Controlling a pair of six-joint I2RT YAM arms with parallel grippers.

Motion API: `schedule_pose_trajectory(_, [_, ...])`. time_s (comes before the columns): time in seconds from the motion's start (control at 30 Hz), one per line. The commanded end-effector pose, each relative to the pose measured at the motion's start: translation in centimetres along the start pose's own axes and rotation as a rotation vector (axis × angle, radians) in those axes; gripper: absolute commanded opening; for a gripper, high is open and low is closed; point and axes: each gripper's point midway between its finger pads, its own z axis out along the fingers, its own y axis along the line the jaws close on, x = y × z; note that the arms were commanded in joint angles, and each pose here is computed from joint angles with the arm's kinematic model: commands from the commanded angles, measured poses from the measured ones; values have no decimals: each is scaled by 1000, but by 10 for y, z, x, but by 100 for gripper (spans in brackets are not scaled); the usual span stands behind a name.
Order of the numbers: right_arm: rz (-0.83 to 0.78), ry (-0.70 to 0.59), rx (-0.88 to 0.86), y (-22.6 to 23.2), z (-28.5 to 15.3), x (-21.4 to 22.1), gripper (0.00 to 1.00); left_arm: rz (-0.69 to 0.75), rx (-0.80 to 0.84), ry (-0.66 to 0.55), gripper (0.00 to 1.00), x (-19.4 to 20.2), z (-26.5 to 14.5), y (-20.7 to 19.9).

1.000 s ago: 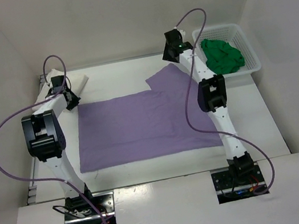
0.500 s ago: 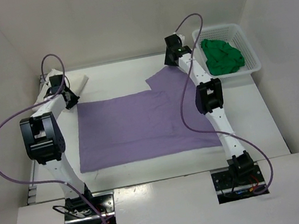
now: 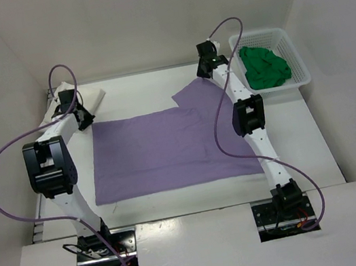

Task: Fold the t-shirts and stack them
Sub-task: Grap the side of the flattened tshirt furthest away from the robot with both arms, then fold the other side of the tshirt into a rectangle

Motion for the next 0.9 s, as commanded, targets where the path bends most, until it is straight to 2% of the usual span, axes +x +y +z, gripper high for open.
schedule_pose_trajectory(0.0, [50, -103, -59, 19, -37, -53, 4, -2, 42, -60, 0, -17, -20, -11])
schedule_pose_trajectory(0.13, [80, -146, -65, 15, -81, -93, 0, -5, 67, -86, 0, -21, -33, -13])
schedule_pose_trajectory(0.17, [93, -162, -99, 23, -104, -108, 0, -14, 67, -86, 0, -20, -35, -13])
schedule_pose_trajectory(0.23, [93, -106, -74, 9, -115, -104, 0, -16, 73, -95, 0, -19, -41, -11])
schedule_pose_trajectory(0.27, [95, -119, -102, 15, -143, -117, 0, -16, 73, -96, 0, -18, -43, -11])
schedule_pose_trajectory(0.3, [91, -52, -56, -1, -135, -98, 0, -18, 84, -115, 0, -24, -51, -13])
schedule_pose_trajectory(0.37, [84, -66, -79, -1, -151, -99, 0, -17, 81, -111, 0, -19, -55, -10])
schedule_pose_trajectory(0.4, [87, -38, -70, -16, -172, -84, 0, -19, 77, -122, 0, -20, -60, -8])
schedule_pose_trajectory(0.43, [108, -102, -107, -21, -182, -99, 0, -20, 82, -130, 0, -22, -60, -9])
schedule_pose_trajectory(0.47, [125, -95, -115, -28, -192, -94, 0, -11, 81, -130, 0, -21, -62, -7])
schedule_pose_trajectory(0.53, [143, -49, -91, -47, -210, -74, 0, -10, 64, -122, 0, -18, -62, -4])
schedule_pose_trajectory(0.57, [128, 3, -75, -56, -208, -51, 0, -10, 64, -122, 0, -18, -62, -4])
schedule_pose_trajectory(0.63, [136, -21, -80, -64, -231, -50, 0, -11, 69, -130, 0, -20, -65, -5])
schedule_pose_trajectory(0.67, [133, 14, -62, -73, -230, -30, 0, -11, 69, -130, 0, -18, -68, -3])
schedule_pose_trajectory(0.83, [148, 15, -54, -92, -273, -4, 0, -8, 42, -108, 0, -2, -82, 11])
schedule_pose_trajectory(0.87, [156, 63, -29, -102, -273, 19, 0, -8, 44, -111, 0, -1, -89, 12])
